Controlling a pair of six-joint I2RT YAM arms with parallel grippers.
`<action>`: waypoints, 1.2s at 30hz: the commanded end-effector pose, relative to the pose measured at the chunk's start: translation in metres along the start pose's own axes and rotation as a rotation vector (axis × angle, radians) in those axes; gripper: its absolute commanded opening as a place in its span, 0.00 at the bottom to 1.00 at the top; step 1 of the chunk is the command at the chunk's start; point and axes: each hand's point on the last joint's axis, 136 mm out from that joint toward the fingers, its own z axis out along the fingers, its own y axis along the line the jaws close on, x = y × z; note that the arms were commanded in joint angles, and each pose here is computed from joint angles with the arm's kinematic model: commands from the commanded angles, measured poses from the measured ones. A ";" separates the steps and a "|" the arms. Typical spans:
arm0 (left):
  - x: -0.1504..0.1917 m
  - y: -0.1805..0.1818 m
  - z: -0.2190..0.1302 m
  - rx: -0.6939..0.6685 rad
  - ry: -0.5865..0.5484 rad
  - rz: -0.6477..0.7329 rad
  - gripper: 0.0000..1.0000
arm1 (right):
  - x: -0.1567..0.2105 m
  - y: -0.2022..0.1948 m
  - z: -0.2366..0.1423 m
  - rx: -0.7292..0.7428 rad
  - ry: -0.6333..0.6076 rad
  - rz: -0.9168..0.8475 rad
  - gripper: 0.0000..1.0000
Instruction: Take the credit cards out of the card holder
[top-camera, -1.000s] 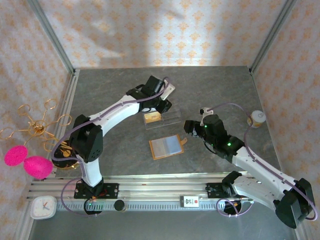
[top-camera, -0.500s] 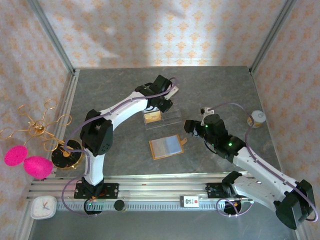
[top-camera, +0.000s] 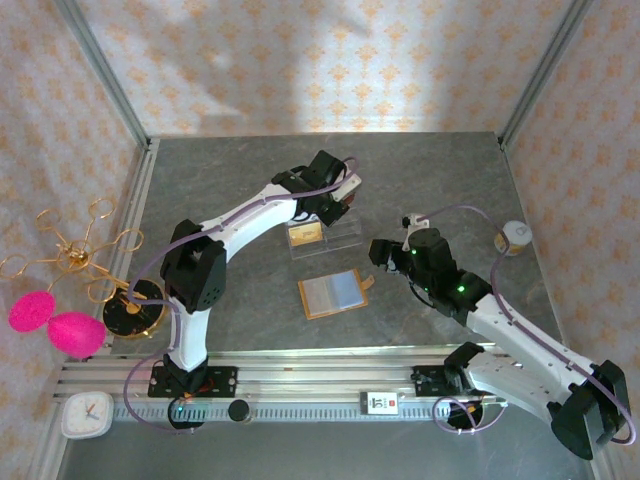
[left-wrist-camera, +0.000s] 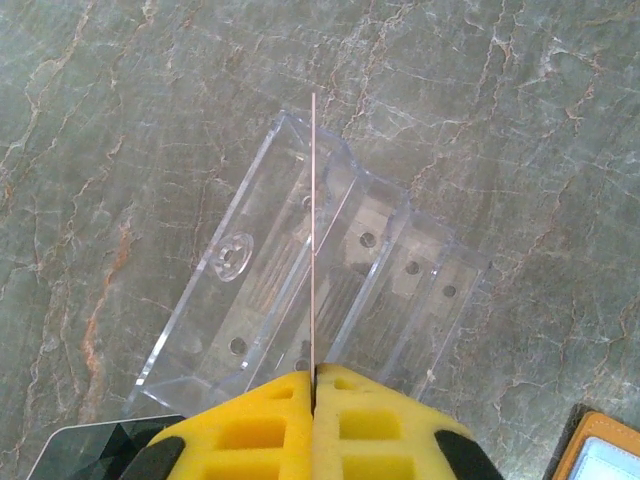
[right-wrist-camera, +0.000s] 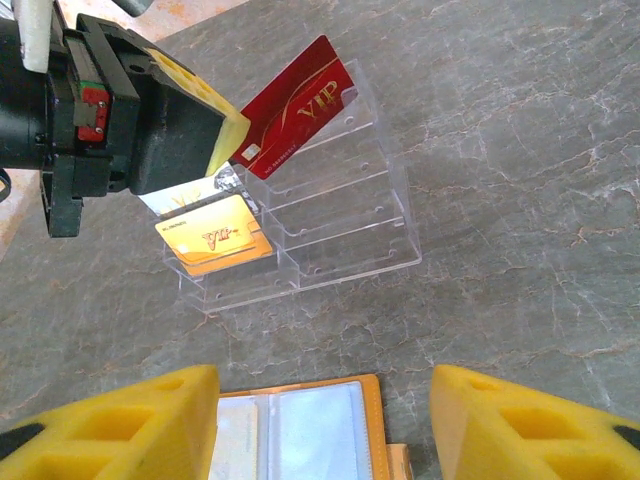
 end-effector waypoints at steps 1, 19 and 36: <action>-0.003 -0.002 -0.013 0.003 -0.023 0.031 0.00 | -0.016 0.004 -0.007 -0.003 -0.051 -0.004 0.57; -0.016 0.012 -0.075 0.228 -0.267 0.289 0.00 | -0.011 0.000 -0.002 -0.005 -0.042 0.005 0.57; -0.021 0.025 -0.029 0.311 -0.148 0.370 0.00 | -0.009 -0.011 0.002 0.054 -0.023 0.007 0.57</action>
